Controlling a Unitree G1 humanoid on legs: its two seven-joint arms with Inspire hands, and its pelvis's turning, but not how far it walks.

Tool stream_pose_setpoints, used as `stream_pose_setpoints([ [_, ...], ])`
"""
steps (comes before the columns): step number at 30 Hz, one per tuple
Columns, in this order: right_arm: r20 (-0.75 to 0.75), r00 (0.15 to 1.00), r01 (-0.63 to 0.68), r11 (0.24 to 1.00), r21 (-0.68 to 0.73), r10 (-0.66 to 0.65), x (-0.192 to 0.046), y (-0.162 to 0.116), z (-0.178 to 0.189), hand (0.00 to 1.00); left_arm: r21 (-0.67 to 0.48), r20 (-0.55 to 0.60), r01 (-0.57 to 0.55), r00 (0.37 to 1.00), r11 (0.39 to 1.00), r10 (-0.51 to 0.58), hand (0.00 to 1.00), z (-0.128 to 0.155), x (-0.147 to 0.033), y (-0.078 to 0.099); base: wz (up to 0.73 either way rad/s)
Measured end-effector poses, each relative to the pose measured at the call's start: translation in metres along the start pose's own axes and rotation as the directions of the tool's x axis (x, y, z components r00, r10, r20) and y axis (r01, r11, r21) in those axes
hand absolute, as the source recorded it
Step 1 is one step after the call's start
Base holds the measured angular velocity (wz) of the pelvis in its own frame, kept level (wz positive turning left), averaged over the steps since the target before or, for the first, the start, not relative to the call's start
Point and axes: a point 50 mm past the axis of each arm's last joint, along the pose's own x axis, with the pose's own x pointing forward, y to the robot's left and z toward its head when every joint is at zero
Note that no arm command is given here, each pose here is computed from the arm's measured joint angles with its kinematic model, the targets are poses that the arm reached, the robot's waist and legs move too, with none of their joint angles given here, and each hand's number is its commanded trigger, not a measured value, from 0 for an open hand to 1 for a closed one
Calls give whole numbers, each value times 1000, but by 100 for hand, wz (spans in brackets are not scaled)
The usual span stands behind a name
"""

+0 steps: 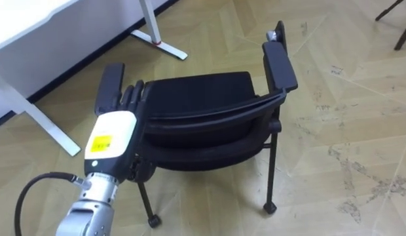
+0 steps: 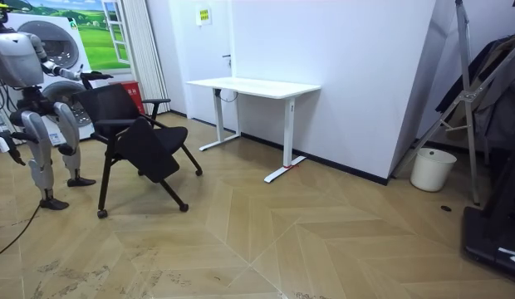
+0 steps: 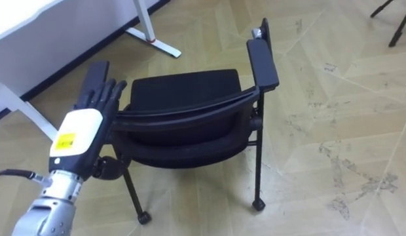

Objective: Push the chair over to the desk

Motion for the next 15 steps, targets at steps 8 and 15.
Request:
stream_pose_setpoints([
  [8,-6,1000,4,1000,6,-4,0,-1,-2,0,3,-45,64,997,998,-64,0,-11,1,-15,-11],
  [15,-7,1000,5,1000,10,-5,-1,-1,-3,0,1,-56,76,996,997,-76,0,-14,1,-18,-5],
])
